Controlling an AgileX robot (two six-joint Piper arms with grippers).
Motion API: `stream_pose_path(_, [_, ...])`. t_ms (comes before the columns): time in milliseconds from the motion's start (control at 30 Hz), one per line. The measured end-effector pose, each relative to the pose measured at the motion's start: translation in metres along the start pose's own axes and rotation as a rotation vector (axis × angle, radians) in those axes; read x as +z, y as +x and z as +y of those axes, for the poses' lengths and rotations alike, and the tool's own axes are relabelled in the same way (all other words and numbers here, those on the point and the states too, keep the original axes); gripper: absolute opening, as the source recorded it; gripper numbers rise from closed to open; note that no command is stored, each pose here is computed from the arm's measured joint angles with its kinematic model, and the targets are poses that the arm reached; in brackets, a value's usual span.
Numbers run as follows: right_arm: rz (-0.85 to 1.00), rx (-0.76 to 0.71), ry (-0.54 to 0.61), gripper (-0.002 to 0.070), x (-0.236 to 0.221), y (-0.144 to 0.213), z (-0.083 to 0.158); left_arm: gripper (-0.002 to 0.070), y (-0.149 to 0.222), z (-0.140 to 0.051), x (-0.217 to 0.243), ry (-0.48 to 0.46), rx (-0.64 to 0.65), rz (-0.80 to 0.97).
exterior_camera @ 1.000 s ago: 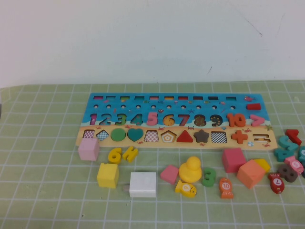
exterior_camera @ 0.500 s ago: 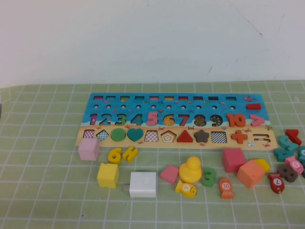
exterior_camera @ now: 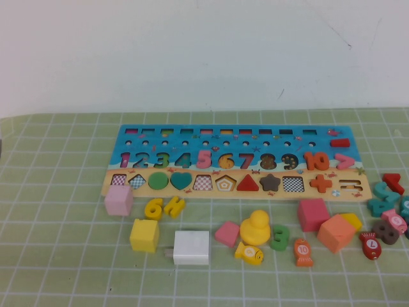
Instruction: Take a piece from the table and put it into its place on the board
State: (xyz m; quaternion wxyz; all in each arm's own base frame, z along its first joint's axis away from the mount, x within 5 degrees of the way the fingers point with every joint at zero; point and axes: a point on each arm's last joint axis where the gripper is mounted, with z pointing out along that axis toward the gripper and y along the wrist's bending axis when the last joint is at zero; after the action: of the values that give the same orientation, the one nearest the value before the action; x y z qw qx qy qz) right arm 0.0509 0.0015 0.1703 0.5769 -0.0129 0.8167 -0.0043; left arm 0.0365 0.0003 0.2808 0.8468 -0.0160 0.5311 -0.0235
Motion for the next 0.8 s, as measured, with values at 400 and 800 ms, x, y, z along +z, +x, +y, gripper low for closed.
stream_pose_path(400, [0.000,0.000,0.000,-0.0003,0.000,0.000,0.000,-0.0002,-0.036,-0.002,0.042,-0.027,0.045,0.636])
stream_pose_path(800, [0.000,0.000,0.000,-0.0003,0.000,0.000,0.000,-0.0002,-0.034,-0.004,0.116,-0.023,0.002,0.805])
